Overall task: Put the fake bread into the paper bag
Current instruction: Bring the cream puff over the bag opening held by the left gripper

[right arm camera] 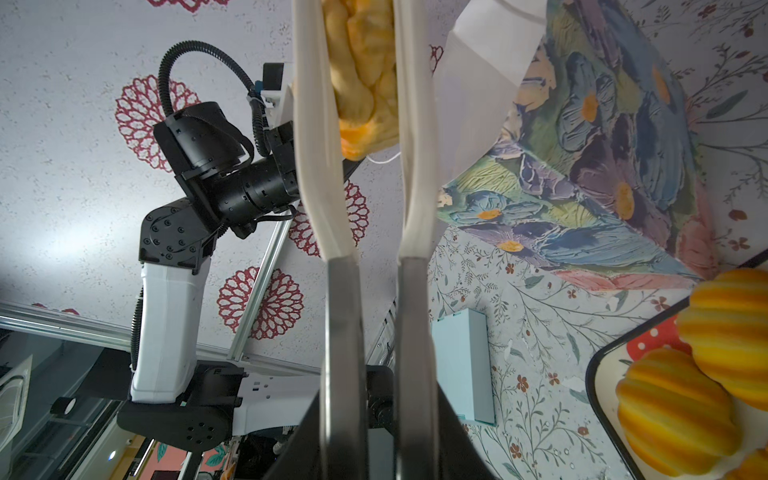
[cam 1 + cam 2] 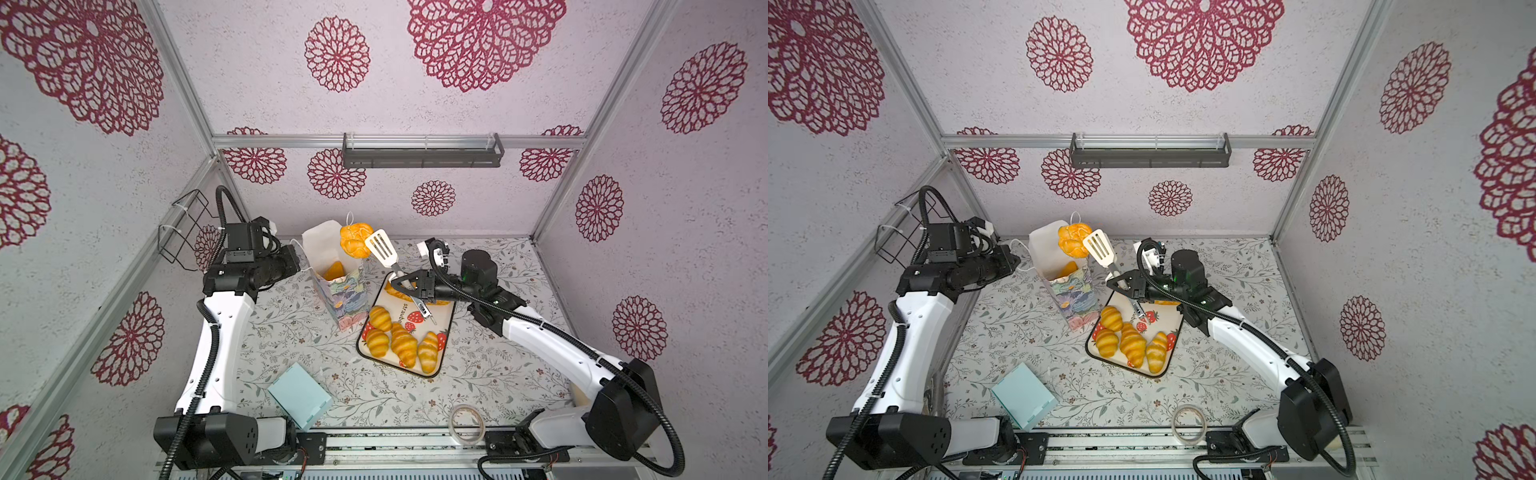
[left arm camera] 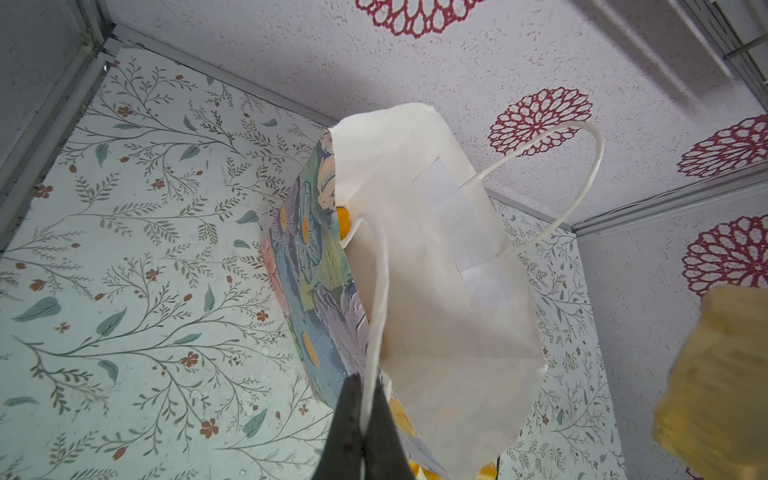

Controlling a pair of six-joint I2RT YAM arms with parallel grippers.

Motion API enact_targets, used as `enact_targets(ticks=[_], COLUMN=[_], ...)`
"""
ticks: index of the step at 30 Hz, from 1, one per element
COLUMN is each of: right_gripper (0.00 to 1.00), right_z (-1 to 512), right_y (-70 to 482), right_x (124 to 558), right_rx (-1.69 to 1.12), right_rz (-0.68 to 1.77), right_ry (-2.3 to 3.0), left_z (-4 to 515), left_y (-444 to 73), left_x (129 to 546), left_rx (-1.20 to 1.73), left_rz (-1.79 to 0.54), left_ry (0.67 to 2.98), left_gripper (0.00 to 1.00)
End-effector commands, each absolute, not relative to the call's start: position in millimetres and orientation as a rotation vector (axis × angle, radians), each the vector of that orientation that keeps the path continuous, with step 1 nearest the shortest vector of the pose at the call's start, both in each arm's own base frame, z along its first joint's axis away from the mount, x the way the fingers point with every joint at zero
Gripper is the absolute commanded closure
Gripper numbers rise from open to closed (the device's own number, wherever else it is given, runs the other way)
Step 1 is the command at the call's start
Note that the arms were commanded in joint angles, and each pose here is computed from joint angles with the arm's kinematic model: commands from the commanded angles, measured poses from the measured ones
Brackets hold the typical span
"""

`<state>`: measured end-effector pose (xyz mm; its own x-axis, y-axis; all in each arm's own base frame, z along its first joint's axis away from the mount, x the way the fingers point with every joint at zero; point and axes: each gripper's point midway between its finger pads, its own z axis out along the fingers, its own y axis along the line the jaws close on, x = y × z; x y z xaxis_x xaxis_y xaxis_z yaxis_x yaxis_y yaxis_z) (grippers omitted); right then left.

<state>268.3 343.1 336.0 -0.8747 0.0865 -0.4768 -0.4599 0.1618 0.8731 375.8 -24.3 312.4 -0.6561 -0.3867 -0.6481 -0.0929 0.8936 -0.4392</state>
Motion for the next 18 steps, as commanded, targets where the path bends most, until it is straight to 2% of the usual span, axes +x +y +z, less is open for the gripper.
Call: enact_targets(ticks=[1, 18], right_gripper=[0.69, 0.68], right_z=[379.7, 386.2], right_y=[351.1, 398.4], right_x=[265.2, 307.2], right_rx=[-0.473, -0.464], right_rz=[1.771, 1.825], right_ry=[1.860, 1.890], left_z=[318.8, 318.9], left_y=[-21.8, -22.2], left_x=[374.1, 374.6], left_rx=[-0.341, -0.342], left_rz=[-0.470, -0.474], left_ry=[2.247, 2.246], left_gripper=[1.00, 1.00])
